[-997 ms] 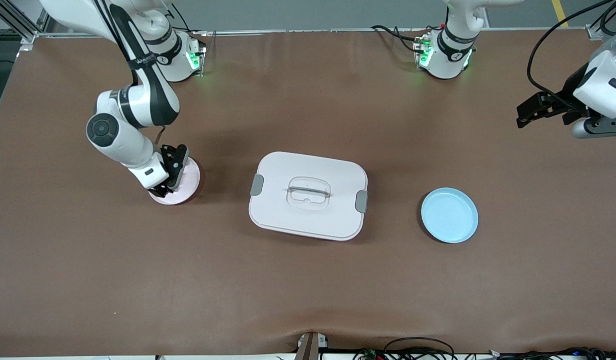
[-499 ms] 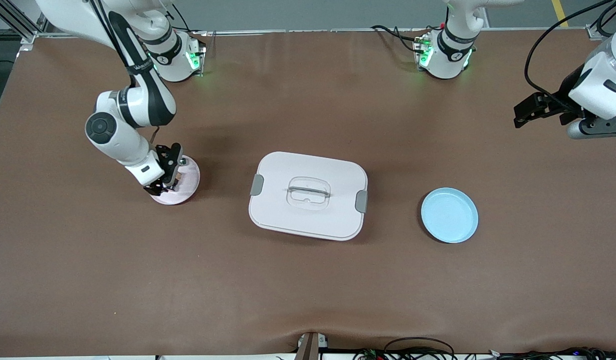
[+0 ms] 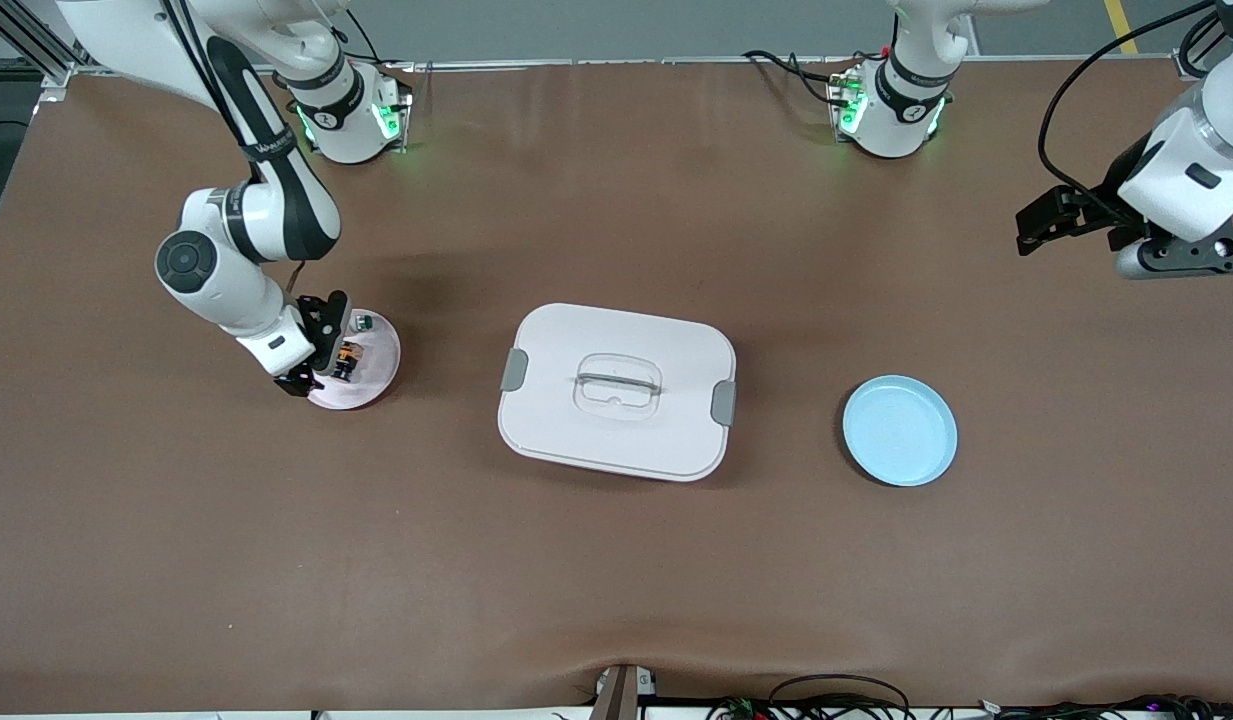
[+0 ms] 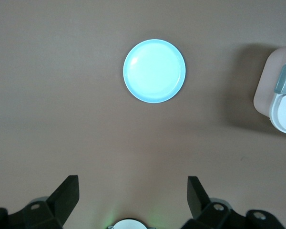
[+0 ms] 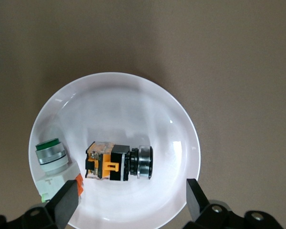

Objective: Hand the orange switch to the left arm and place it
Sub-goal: 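Lower the right gripper around the orange switch while the left gripper shifts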

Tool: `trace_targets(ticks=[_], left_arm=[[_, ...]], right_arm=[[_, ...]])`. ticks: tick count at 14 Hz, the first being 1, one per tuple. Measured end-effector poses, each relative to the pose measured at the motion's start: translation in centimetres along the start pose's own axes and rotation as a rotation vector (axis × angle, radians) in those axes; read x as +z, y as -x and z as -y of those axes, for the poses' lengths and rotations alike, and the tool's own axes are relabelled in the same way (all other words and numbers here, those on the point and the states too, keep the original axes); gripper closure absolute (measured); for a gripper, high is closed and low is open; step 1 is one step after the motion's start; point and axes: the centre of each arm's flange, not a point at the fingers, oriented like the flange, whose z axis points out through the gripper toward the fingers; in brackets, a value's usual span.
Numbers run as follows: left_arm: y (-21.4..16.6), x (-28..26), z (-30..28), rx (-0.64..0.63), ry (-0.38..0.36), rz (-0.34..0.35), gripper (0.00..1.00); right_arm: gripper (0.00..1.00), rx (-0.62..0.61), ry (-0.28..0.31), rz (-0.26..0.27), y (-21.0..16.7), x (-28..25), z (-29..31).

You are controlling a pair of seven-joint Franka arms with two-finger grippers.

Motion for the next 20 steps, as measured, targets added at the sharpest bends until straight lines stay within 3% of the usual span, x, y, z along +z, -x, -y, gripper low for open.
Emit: trace_targets(ticks=[5, 20], left_arm=[[0.0, 0.1, 0.0, 0.000, 0.000, 0.003, 0.00], [0.2, 1.6, -1.5, 0.028, -0.009, 0.034, 0.00]], right_arm=[[0.00, 0.009, -0.007, 0.001, -1.3, 0.3, 0.6], [0.00, 0.036, -0.022, 0.011, 0.1, 3.0, 0.7]])
